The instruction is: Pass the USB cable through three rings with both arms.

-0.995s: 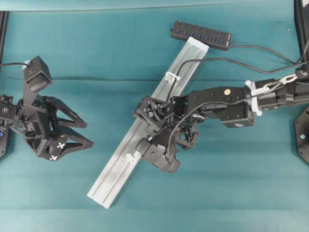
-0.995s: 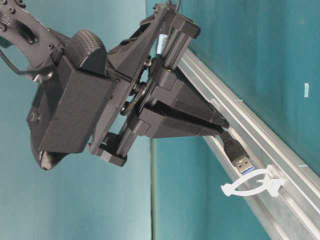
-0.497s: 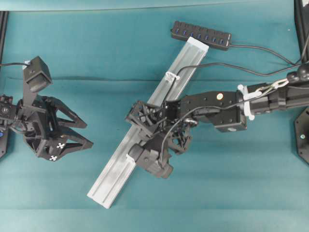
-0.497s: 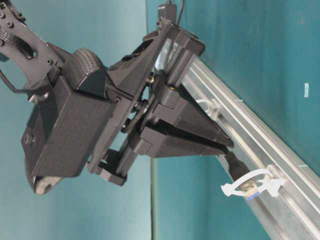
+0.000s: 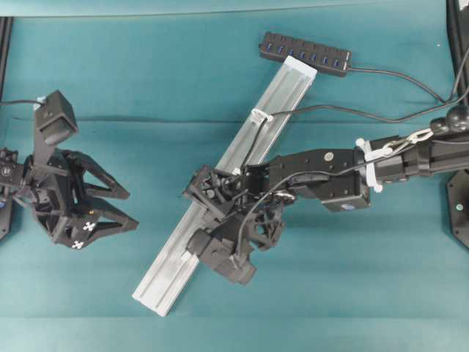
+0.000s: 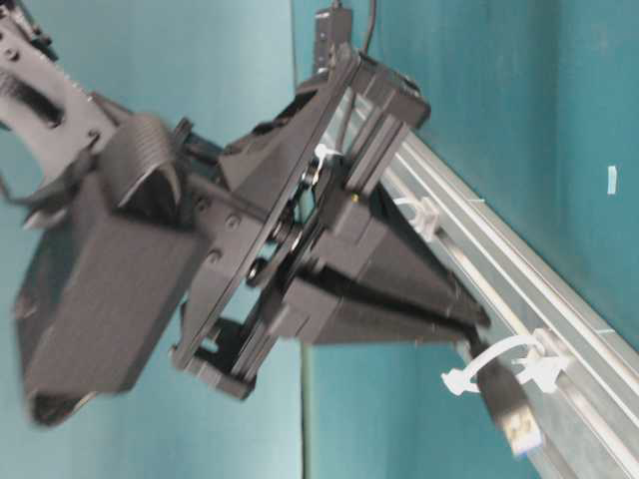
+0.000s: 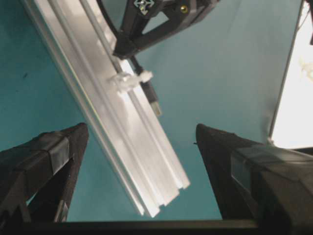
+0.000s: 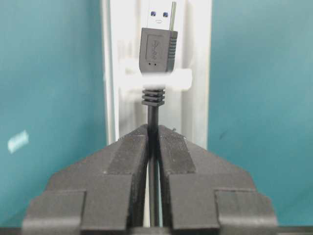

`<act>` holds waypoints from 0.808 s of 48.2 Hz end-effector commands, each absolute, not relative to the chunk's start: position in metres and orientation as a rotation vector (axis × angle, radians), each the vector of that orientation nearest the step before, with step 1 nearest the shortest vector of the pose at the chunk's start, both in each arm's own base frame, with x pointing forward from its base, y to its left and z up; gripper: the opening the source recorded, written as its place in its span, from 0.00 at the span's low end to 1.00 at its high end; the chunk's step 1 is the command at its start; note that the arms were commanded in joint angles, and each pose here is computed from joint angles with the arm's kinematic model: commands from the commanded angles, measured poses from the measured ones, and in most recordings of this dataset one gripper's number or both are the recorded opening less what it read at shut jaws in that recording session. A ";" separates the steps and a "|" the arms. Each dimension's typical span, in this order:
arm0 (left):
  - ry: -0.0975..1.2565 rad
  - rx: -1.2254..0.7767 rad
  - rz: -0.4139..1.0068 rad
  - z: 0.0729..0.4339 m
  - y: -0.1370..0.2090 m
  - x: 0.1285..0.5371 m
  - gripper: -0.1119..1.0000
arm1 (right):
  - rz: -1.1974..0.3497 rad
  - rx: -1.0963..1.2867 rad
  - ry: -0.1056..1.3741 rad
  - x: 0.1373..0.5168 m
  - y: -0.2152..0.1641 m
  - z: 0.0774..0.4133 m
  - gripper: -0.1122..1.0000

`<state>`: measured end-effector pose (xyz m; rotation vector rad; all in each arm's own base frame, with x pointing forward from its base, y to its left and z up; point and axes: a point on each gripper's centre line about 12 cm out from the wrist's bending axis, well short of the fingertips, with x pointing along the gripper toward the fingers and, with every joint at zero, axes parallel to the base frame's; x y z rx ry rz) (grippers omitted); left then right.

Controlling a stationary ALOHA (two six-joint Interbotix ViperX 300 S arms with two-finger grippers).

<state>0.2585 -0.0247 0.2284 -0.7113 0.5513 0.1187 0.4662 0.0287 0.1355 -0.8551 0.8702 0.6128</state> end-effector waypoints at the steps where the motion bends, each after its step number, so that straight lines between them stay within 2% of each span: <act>1: 0.539 -0.708 0.106 0.232 -0.026 0.259 0.96 | 0.601 -0.831 0.845 0.472 0.034 0.138 0.17; 16: 0.530 -0.708 0.102 0.232 -0.027 0.262 0.96 | 0.599 -0.804 0.842 0.473 0.036 0.138 0.17; 25: 0.373 -0.757 0.032 0.242 -0.030 0.269 0.96 | 0.598 -0.798 0.853 0.472 0.034 0.135 0.17; 29: 0.364 -0.787 0.022 0.232 -0.033 0.271 0.96 | 0.598 -0.795 0.854 0.471 0.034 0.135 0.17; 39: 0.452 -0.821 0.033 0.197 -0.045 0.290 0.95 | 0.592 -0.791 0.853 0.472 0.032 0.136 0.17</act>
